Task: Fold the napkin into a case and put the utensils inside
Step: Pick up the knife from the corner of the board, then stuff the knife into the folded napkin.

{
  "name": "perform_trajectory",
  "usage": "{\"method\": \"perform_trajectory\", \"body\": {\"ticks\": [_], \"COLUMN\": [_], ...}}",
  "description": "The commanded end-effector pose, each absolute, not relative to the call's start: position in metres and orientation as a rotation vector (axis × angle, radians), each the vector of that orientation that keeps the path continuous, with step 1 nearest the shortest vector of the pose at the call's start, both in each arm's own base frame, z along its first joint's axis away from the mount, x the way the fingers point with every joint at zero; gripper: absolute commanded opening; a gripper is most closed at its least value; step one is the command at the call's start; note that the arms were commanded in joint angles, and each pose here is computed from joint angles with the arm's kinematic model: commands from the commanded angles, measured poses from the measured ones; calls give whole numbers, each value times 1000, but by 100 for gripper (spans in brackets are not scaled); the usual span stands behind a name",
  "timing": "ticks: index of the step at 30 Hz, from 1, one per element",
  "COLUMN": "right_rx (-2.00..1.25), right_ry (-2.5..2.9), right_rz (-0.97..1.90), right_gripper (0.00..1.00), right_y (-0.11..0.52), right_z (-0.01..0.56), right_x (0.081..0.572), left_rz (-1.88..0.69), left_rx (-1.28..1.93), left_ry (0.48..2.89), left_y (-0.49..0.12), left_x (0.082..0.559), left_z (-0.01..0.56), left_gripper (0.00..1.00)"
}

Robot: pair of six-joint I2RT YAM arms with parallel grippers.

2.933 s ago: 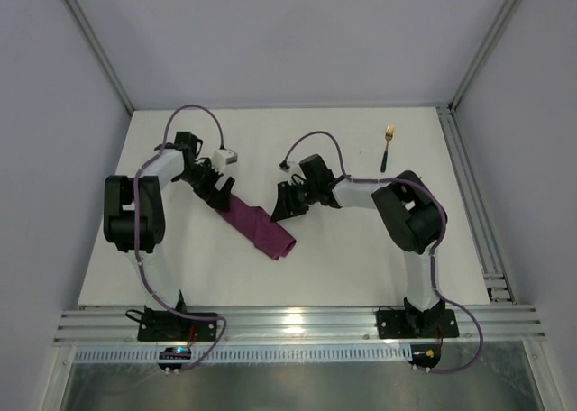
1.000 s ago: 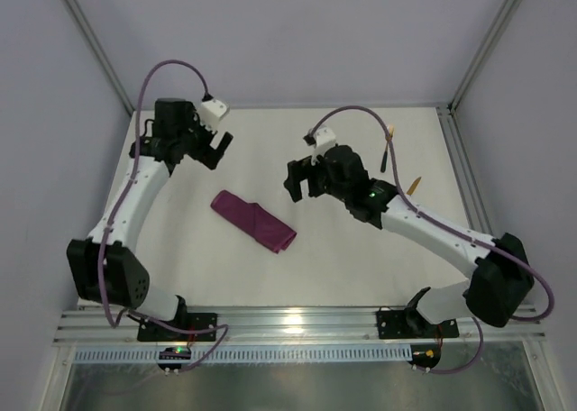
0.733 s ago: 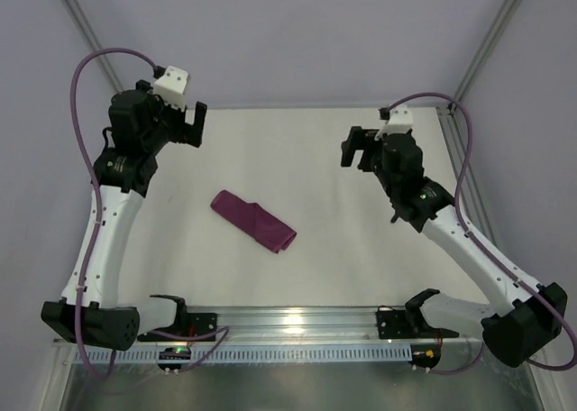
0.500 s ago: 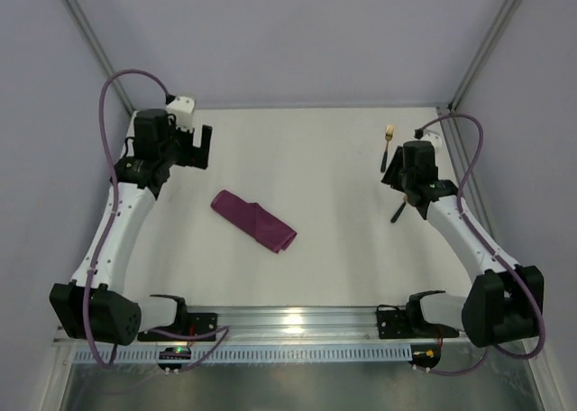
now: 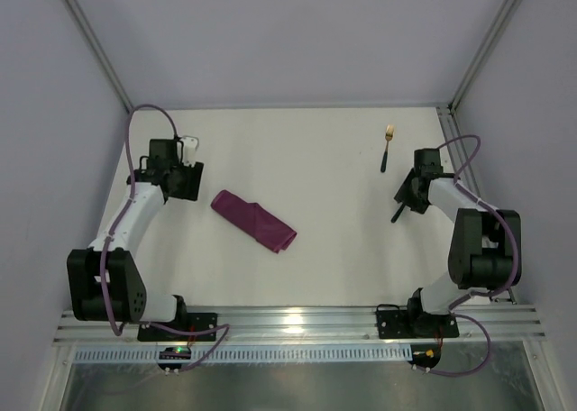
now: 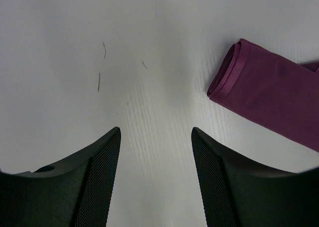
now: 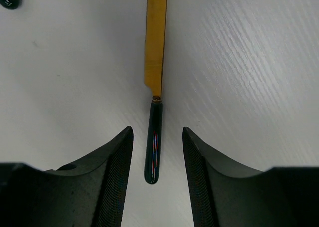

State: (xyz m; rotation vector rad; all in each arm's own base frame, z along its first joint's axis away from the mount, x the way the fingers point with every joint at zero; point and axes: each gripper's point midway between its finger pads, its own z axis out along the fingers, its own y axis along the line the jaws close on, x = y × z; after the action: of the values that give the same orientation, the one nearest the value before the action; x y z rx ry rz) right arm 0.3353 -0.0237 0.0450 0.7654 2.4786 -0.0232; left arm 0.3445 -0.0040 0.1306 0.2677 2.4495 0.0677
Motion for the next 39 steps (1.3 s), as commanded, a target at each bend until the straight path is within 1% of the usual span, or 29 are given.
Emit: {"method": "perform_trajectory", "body": {"ticks": [1, 8, 11, 12, 15, 18, 20, 21, 23, 24, 27, 28, 31, 32, 33, 35, 36, 37, 38, 39], "right_rx": [754, 726, 729, 724, 702, 664, 617, 595, 525, 477, 172, 22, -239, -368, -451, -606, -704, -760, -823, -853], "right_ry": [2522, 2585, 2612, 2621, 2625, 2630, 2634, 2605, 2568, 2522, 2442, 2423, 2276, 2211, 2112, 1993, 1846, 1759, 1711, 1586], "right_rz": [-19, 12, 6, 9, -2, -22, -4, 17, 70, 81, 58, 86, 205, 289, 347, 482, 560, 597, 651, 704], "right_gripper": [48, 36, 26, 19, 4, 4, 4, 4, 4, 4, 4, 4, 4, 4, 4, 4, 4, 4, 4, 4], "right_y": [-25, -20, -19, -18, -20, -22, -20, -19, -9, -4, 42, 79, 147, 190, 218, 271, 312, 332, 352, 377], "right_z": [36, 18, 10, 8, 8, 13, 19, 31, 46, 64, 105, 115, 158, 172, 188, 202, 222, 232, 225, 240], "right_x": [347, 362, 353, 351, 349, 347, 347, 350, 355, 360, 371, 369, 375, 367, 369, 355, 343, 338, 329, 323], "left_rz": [102, 127, 135, 135, 122, 93, 50, 39, -51, -88, -245, -265, -242, -234, -231, -251, -267, -310, -329, -354], "left_rx": [278, 281, 279, 280, 292, 308, 328, 341, 384, 403, 462, 463, 459, 457, 454, 454, 443, 448, 447, 447], "left_ry": [2432, 2443, 2444, 2447, 2456, 2471, 2488, 2500, 2501, 2501, 2481, 2481, 2469, 2480, 2480, 2481, 2480, 2472, 2470, 2467], "left_y": [1, 5, 6, 7, 5, 2, -4, -5, -18, -23, -45, -47, -45, -43, -43, -44, -44, -48, -50, -53], "left_x": [350, 348, 348, 348, 347, 348, 349, 353, 357, 359, 362, 363, 369, 369, 371, 373, 374, 374, 375, 375], "left_z": [121, 108, 106, 105, 101, 94, 86, 81, 78, 77, 77, 76, 74, 69, 67, 65, 64, 65, 64, 64], "left_gripper": [61, 61, 61, 61, 61, 59, 54, 50, 45, 44, 42, 43, 45, 46, 47, 47, 47, 47, 47, 47]}}
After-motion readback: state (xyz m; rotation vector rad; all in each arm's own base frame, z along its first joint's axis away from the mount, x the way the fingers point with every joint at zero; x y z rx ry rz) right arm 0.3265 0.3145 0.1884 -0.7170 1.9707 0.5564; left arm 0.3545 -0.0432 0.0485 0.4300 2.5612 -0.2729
